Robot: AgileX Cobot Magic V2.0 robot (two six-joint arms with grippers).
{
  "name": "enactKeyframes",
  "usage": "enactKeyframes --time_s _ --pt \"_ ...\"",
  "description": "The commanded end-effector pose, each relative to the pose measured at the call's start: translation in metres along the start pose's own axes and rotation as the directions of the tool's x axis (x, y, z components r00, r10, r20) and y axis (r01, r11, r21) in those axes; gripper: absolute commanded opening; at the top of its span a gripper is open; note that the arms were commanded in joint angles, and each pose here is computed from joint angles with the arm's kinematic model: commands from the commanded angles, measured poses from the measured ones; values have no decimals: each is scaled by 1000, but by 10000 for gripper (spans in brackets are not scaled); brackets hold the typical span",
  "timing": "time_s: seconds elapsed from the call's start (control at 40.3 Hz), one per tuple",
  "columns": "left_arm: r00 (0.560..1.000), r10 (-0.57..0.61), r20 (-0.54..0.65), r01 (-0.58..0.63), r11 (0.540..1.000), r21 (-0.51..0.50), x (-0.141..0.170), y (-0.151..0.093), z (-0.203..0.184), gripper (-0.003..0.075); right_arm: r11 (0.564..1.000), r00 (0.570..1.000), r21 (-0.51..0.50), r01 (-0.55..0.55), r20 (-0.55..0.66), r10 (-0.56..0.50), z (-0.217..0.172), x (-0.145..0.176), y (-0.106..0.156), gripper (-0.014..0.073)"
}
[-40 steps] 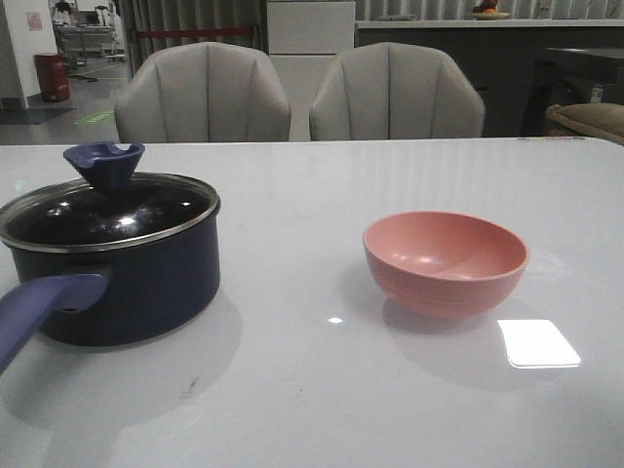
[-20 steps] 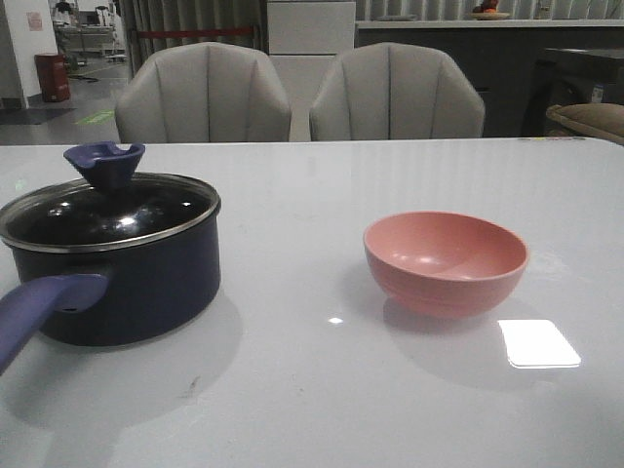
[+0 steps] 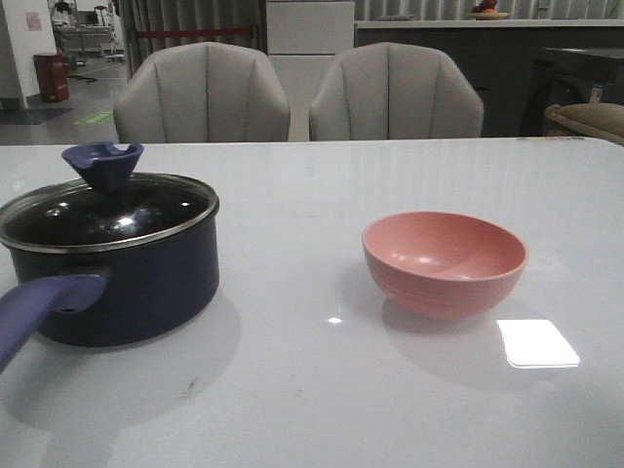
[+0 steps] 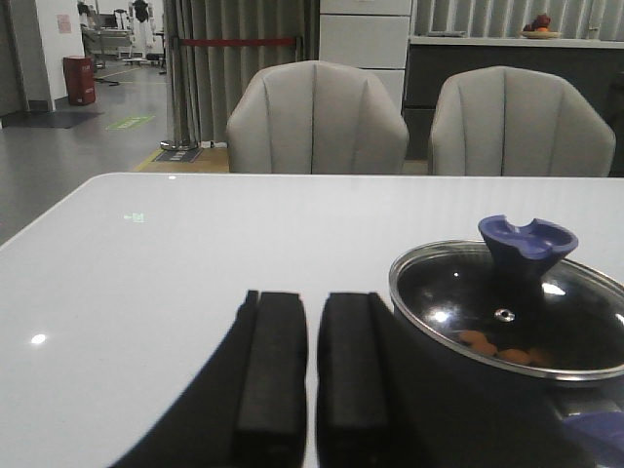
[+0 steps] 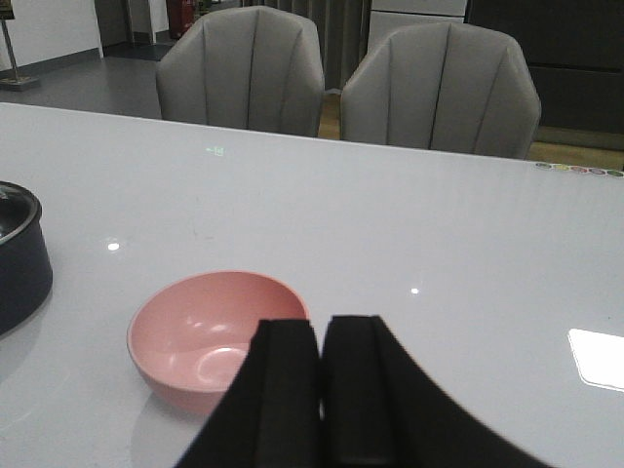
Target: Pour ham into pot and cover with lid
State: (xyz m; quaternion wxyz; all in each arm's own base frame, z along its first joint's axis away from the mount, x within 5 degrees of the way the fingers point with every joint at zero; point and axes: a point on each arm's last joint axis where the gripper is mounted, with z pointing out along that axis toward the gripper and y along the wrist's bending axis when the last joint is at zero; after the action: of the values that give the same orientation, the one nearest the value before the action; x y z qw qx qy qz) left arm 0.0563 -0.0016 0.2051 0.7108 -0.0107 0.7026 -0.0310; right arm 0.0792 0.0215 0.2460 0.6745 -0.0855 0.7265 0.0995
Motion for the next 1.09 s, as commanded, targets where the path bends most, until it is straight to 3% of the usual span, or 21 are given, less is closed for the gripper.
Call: enactKeyframes --time_s 0.0,1.068 --pt "994 -23 108 23 1000 6 -4 0 -1 132 1000 995 26 4 97 -6 -1 -17 -2 148" --pt "994 -56 98 56 998 8 -3 0 -1 132 1000 995 26 4 97 -6 -1 -17 -2 148"
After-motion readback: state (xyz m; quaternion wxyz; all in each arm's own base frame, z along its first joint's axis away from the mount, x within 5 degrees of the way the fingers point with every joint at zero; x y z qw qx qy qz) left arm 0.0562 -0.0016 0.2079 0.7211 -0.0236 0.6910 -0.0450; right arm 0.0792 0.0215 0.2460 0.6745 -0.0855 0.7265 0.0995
